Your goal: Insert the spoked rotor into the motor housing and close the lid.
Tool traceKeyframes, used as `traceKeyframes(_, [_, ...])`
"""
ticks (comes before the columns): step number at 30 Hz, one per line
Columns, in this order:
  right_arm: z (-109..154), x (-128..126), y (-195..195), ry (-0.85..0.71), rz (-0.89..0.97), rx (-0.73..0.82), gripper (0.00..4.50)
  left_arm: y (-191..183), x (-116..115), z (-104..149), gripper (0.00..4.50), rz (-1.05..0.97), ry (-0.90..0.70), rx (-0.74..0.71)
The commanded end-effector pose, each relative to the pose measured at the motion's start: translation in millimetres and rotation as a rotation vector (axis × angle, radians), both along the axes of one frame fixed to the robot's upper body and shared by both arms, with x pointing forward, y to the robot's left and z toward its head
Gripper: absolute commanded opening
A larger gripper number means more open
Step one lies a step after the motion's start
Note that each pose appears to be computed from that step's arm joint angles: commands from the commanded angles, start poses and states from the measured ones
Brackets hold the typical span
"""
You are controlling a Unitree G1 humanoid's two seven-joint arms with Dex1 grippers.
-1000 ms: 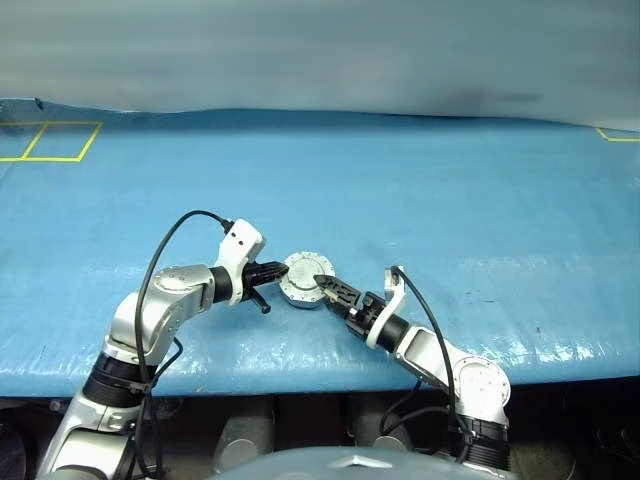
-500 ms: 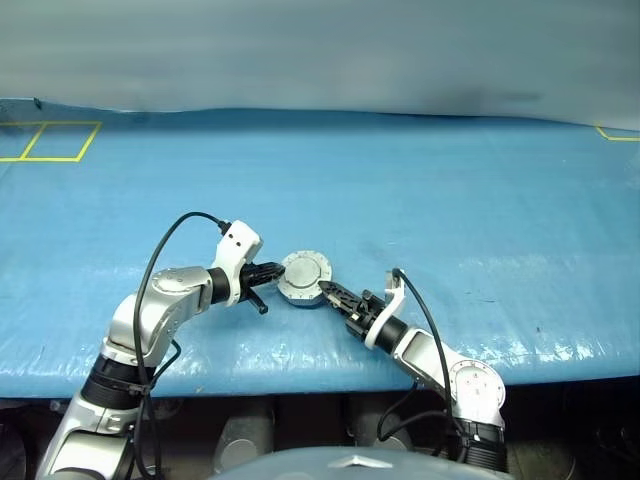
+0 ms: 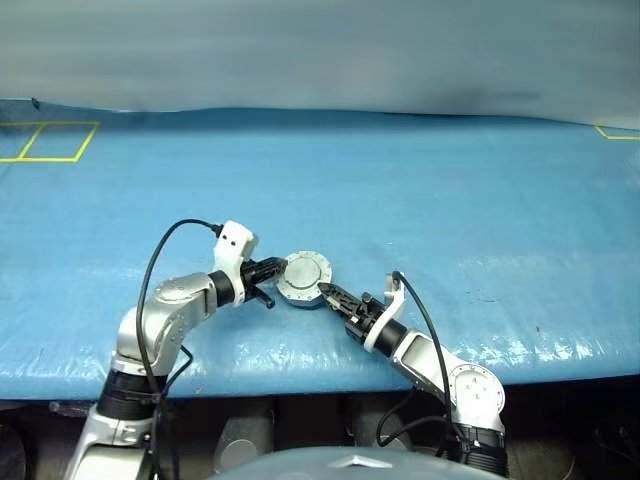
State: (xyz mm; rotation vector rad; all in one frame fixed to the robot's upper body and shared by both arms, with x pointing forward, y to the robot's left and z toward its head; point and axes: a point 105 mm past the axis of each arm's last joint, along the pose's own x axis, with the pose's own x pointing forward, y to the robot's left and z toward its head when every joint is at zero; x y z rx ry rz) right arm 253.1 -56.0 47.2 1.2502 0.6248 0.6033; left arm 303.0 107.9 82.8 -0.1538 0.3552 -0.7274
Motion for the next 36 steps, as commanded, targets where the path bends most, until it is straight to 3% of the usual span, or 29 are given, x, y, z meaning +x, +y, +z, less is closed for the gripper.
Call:
traceKeyframes(1, [14, 3, 1, -0.036, -0.033, 0.063, 1.15, 11, -5, 25, 0.00, 0.073, -0.063, -0.165])
traceKeyframes(6, [31, 10, -5, -0.082, -0.058, 0.136, 1.15, 22, -18, 32, 0.00, 0.182, -0.036, -0.368])
traceKeyframes(8, [39, 13, -6, -0.100, -0.066, 0.169, 1.15, 25, -25, 30, 0.36, 0.217, -0.012, -0.452])
traceKeyframes(17, [59, 25, -1, -0.136, -0.055, 0.238, 1.15, 23, -48, 9, 3.24, 0.350, 0.159, -0.749])
traceKeyframes(20, [66, 28, 5, -0.156, -0.039, 0.242, 1.15, 20, -52, 13, 4.32, 0.359, 0.185, -0.892])
traceKeyframes(21, [69, 29, 6, -0.161, -0.039, 0.246, 1.15, 19, -52, 16, 4.47, 0.355, 0.194, -0.945])
traceKeyframes(27, [87, 32, 16, -0.206, -0.005, 0.272, 1.15, 13, -54, 25, 4.47, 0.309, 0.256, -1.172])
traceKeyframes(36, [99, 25, 28, -0.216, 0.050, 0.302, 1.15, 7, -49, 24, 4.47, 0.285, 0.305, -1.242])
